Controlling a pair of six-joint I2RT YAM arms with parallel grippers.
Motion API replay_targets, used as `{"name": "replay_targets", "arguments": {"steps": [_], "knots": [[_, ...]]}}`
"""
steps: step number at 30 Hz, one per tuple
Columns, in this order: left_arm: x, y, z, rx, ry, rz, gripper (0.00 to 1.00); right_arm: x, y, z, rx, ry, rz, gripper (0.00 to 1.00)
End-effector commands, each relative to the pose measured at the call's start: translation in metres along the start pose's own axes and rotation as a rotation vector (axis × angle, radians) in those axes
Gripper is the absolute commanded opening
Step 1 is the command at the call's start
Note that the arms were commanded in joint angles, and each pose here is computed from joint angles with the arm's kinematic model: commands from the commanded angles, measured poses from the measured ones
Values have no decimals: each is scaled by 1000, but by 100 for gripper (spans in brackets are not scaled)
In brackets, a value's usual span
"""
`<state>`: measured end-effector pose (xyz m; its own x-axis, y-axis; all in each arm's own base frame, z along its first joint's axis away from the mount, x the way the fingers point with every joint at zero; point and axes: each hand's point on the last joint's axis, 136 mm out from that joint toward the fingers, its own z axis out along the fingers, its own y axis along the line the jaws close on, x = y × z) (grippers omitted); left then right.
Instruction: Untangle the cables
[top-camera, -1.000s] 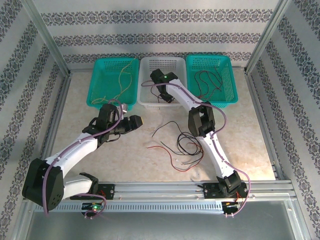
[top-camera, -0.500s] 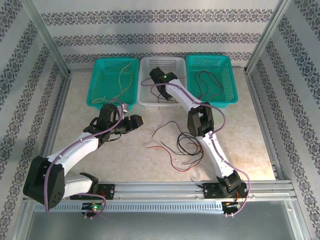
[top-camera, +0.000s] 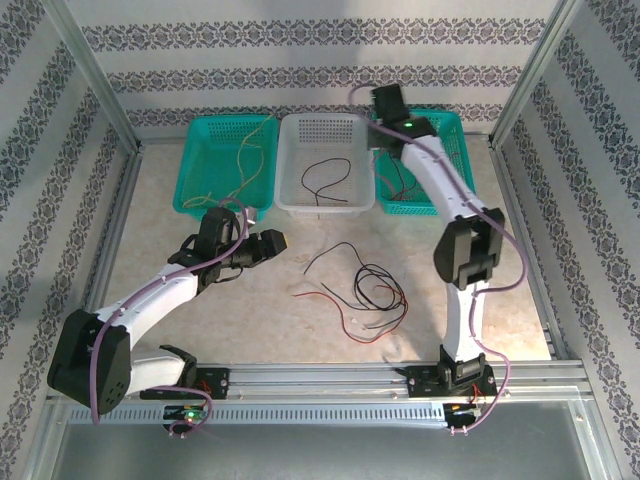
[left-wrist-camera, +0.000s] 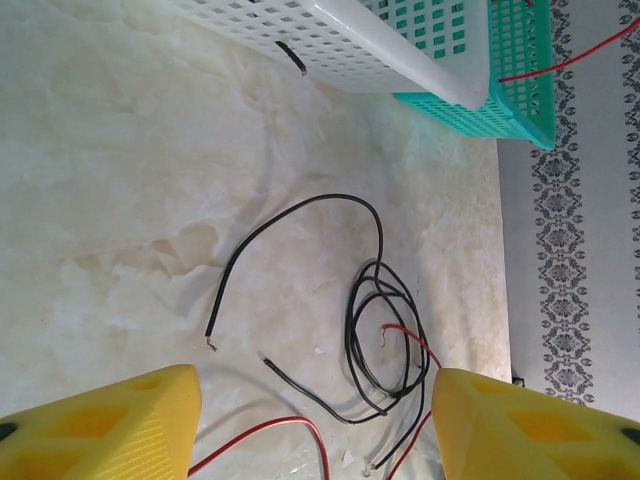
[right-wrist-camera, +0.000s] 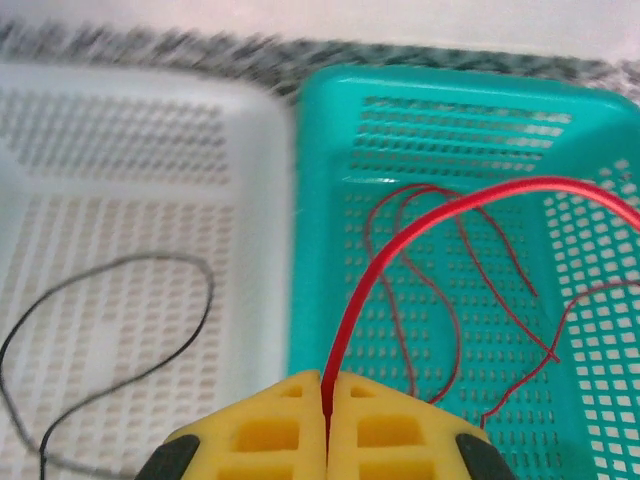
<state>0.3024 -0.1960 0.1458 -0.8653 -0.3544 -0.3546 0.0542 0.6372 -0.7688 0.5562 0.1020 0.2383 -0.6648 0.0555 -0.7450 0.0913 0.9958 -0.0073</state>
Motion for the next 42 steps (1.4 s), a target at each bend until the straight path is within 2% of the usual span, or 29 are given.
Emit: {"name": "replay_targets", "arguments": {"steps": [1,3,10,14,15,17,19,22,24,25,32,36,39,42], "knots": [[-8,-12,-3,26,-35,34,62,29,-16,48,-95,84,216,0],[-10,-13,-2,27,-36,33,62,43,-30,68,-86,125,246,0],[-7,-15,9,4,-6,41,60,89,-44,130,-58,293,228,0],[-5,-15,12,-19,4,54,61,95,-44,141,-62,337,222,0],[-5,-15,13,-23,5,55,63,94,-42,139,-68,343,217,3],[-5,-17,13,-23,9,57,65,84,-41,129,-73,322,207,29],[-6,-20,12,-19,0,62,66,70,-41,114,-69,279,201,41],[-7,-25,10,-13,-11,72,67,53,-45,88,-59,246,204,45],[-4,-25,10,-18,-7,76,68,46,-44,71,-54,224,198,54],[-1,-22,10,-36,3,73,68,42,-41,60,-51,209,189,55],[27,-16,17,-80,78,93,69,53,-16,-21,-57,132,128,63],[39,-10,20,-94,98,96,68,96,13,-75,-161,135,74,68],[44,-6,22,-107,107,104,67,154,39,-109,-284,198,30,71],[47,1,24,-137,116,126,64,217,57,-124,-314,271,-38,74]]}}
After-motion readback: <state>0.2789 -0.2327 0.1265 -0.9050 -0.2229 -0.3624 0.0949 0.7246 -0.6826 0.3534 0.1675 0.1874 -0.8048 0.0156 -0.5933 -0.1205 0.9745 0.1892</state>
